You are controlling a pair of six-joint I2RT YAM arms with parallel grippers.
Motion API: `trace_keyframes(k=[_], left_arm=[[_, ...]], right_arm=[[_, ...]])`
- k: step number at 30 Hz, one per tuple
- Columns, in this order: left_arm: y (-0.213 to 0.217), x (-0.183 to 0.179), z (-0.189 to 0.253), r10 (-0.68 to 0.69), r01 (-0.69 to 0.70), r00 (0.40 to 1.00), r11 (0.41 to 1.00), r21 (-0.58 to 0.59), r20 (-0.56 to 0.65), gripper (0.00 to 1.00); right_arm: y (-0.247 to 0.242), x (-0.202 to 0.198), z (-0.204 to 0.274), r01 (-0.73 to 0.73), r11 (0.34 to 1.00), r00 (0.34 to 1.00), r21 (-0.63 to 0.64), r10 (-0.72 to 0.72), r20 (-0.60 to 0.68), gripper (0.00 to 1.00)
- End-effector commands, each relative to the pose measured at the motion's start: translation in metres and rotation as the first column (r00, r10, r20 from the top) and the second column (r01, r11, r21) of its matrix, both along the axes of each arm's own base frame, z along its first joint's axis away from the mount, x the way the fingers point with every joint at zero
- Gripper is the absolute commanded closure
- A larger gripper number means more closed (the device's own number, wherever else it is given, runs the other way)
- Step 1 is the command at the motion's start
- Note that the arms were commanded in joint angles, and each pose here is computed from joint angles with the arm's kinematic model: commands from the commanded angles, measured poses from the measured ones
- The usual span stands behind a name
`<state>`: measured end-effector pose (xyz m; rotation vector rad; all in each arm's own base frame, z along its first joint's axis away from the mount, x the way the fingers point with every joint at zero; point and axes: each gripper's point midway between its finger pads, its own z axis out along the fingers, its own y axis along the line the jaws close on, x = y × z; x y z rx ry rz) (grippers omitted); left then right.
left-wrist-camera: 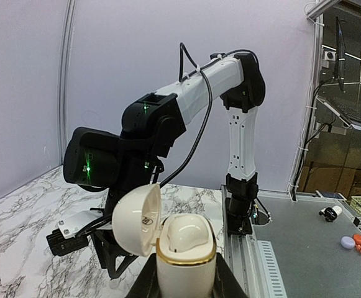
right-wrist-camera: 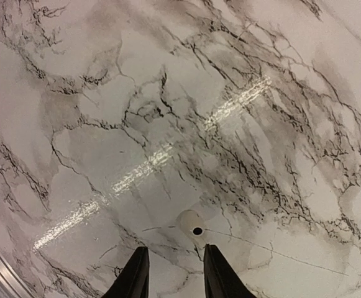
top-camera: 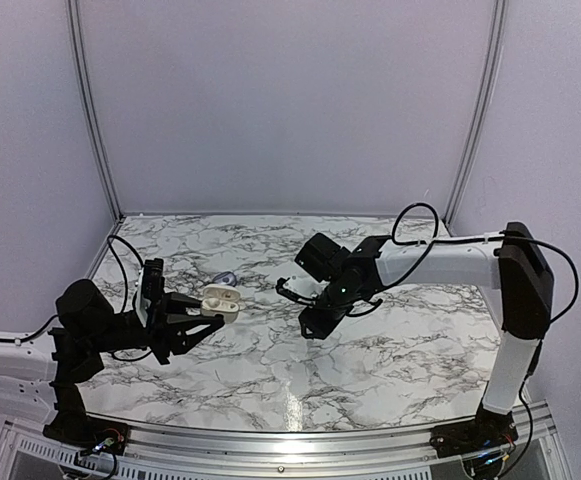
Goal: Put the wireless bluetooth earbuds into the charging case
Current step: Adjust the right earbud at the center of the board.
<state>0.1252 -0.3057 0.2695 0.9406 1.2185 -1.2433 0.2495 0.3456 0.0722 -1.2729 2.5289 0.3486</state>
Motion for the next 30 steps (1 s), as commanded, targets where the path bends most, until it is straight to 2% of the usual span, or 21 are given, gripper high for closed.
trace_keyframes(k=[1,5,10,17,25,30], left_arm=[[0.006,0.0,0.009,0.014,-0.014,1.0,0.999,-0.032,0.017,1.0],[0.006,0.002,0.008,0.028,-0.027,0.999,1.0,-0.008,0.027,1.0],[0.004,0.004,0.0,0.032,-0.033,0.999,0.999,0.039,0.028,1.0],[0.004,0.007,-0.003,0.05,-0.051,0.998,0.997,0.053,0.025,1.0],[-0.002,0.011,-0.008,0.035,-0.036,0.999,0.996,0.078,0.021,1.0],[-0.002,-0.002,-0.013,-0.03,0.02,0.995,0.995,0.097,0.097,1.0]], right_arm=[[0.0,0.0,0.001,0.029,0.999,1.0,-0.03,-0.028,0.01,0.69],[0.007,0.004,0.017,0.035,0.999,0.998,0.025,-0.036,0.041,0.68],[0.006,0.011,0.031,0.035,0.997,0.995,0.065,-0.041,0.093,0.62],[0.005,0.004,0.014,0.034,0.999,0.999,0.035,-0.035,0.013,0.65],[0.004,-0.005,-0.015,0.065,0.998,0.998,-0.018,-0.065,-0.009,0.64],[-0.004,-0.005,-0.03,0.071,0.995,0.997,-0.07,-0.072,-0.01,0.62]])
